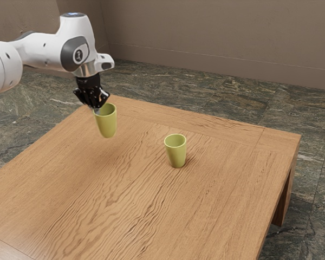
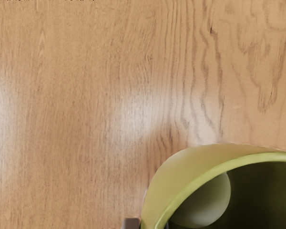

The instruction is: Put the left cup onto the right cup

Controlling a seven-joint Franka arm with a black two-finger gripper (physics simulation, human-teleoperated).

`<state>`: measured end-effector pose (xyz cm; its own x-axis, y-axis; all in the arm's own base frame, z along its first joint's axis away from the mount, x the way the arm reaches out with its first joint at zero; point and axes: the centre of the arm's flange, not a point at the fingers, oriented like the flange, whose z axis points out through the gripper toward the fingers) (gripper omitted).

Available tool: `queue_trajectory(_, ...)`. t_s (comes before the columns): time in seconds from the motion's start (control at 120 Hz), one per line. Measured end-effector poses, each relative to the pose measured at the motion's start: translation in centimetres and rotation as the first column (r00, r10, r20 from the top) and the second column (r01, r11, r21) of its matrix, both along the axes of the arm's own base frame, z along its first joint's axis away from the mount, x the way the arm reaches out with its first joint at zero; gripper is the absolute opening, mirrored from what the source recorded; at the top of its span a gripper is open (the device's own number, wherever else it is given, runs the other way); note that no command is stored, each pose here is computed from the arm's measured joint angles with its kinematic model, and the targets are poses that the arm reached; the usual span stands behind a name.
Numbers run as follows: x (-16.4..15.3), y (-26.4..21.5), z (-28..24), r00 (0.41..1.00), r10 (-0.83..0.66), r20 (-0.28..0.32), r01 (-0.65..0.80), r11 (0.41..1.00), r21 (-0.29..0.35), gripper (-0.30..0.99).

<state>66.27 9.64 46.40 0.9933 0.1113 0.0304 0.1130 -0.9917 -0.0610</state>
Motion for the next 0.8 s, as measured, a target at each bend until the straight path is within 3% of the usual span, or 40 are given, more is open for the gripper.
queue_trajectory(0.8,-0.1,-7.2,1.9,0.994,-0.106,-0.002,0.106,0.994,0.003,-0.09)
